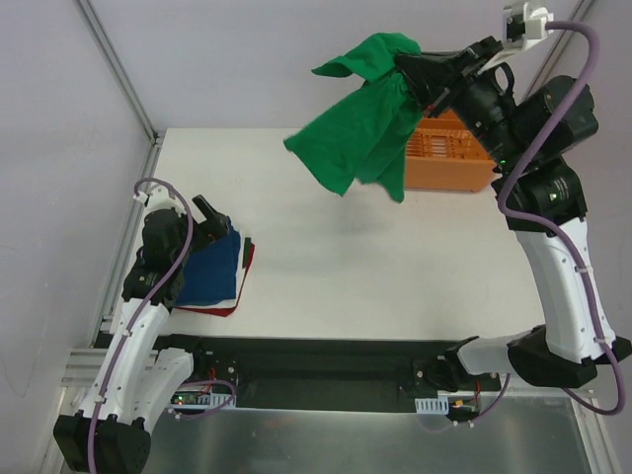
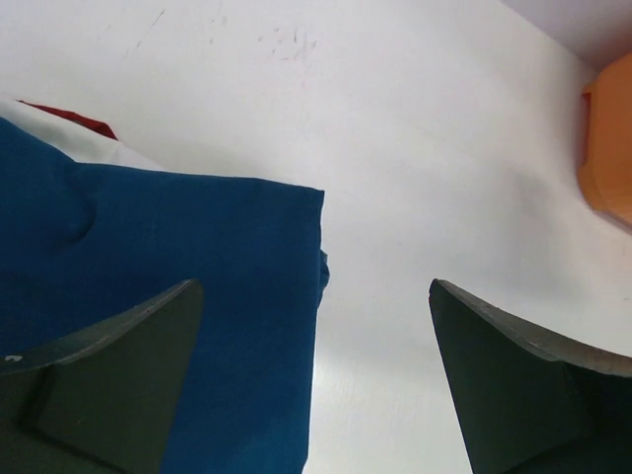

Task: Fold and stack the t-shirts
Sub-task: Move the tshirt to the center of the board

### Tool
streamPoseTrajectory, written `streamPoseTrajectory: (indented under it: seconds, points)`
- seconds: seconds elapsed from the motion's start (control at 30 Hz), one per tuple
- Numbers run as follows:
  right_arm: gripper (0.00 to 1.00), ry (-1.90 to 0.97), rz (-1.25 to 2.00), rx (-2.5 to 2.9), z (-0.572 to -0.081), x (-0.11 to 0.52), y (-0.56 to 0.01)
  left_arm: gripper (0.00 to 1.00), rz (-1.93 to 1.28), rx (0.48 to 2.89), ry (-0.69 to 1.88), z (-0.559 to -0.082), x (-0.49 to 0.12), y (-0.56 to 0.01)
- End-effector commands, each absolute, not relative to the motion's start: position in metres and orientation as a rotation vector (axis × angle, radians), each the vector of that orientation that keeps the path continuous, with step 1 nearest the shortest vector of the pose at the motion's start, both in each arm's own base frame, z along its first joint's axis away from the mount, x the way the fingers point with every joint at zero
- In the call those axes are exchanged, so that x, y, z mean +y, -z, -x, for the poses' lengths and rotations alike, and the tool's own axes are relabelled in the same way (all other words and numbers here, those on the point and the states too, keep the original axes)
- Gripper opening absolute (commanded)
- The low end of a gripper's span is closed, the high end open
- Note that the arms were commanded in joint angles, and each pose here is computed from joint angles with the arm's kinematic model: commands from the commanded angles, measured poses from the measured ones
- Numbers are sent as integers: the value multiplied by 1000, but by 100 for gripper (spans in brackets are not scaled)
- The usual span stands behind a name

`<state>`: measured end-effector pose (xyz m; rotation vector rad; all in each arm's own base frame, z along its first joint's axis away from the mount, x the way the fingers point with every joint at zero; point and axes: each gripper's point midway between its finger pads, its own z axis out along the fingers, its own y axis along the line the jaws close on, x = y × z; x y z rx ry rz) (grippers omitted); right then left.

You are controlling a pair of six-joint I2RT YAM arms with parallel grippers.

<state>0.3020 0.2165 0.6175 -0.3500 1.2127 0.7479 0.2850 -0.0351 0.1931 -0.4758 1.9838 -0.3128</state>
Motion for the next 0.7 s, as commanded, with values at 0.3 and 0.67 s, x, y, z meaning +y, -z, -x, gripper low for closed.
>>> streamPoseTrajectory:
  seconds: [0.3,0.67]
  points:
    - [1,-524,15,1624,-326,165,-415,99,501,1929,361,-283,-37,-206]
    - [95,284,-607,1997,-225,-15,-194,99,520,2063,531,-286,-67,-185]
